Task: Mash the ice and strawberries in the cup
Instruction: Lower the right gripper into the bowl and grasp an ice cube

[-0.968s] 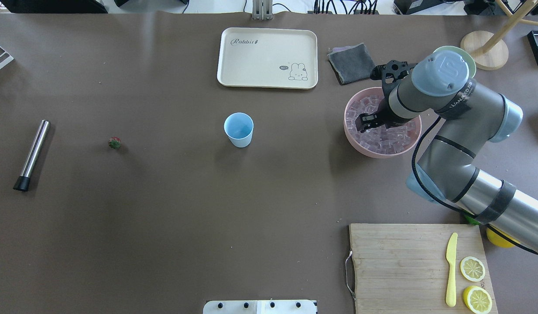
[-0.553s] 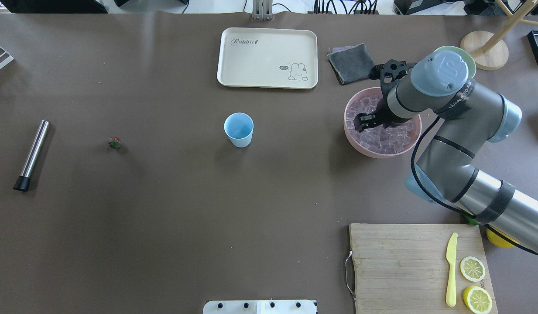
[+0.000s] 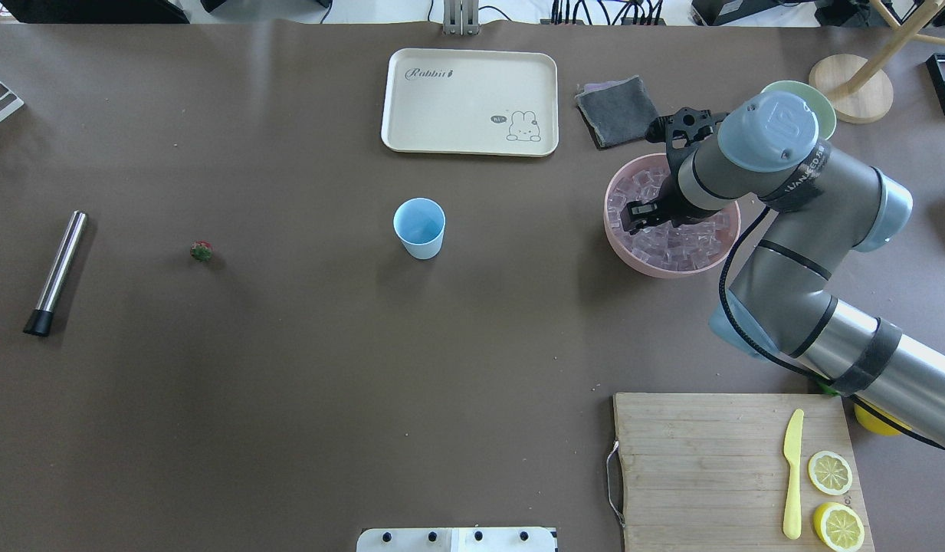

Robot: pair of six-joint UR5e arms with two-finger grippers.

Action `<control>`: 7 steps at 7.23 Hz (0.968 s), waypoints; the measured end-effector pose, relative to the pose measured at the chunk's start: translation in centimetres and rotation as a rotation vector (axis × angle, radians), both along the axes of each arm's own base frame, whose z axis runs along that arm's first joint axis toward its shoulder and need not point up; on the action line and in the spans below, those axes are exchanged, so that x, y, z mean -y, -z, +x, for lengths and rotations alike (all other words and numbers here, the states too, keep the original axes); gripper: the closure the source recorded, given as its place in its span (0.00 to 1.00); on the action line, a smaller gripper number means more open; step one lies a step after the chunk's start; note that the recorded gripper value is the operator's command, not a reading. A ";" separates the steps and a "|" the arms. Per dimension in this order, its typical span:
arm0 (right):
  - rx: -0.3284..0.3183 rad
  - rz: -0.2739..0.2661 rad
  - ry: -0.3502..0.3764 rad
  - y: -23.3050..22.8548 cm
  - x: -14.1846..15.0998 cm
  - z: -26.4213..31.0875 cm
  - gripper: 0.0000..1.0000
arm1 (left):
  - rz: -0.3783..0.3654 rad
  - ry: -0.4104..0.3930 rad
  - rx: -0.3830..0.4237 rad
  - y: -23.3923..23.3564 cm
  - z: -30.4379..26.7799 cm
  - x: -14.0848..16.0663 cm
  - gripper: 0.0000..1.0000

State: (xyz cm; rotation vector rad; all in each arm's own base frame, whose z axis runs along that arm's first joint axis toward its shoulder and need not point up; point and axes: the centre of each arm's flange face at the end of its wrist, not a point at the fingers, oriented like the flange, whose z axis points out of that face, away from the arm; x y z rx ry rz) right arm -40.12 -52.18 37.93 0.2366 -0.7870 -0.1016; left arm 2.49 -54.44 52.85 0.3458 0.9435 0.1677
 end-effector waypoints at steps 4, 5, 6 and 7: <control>0.004 0.004 -0.009 0.4 0.1 0.0 0.70 | 0.006 0.001 -0.003 -0.1 0.0 -0.2 0.03; 0.007 0.006 -0.011 0.6 0.1 0.2 0.73 | 0.008 0.002 -0.004 0.0 0.0 -0.2 0.03; 0.008 0.007 -0.014 0.7 0.2 0.3 0.76 | 0.008 0.003 -0.004 0.0 0.1 -0.1 0.03; 0.009 0.007 -0.017 0.7 0.3 0.5 0.87 | 0.009 0.003 -0.004 0.0 0.1 -0.1 0.03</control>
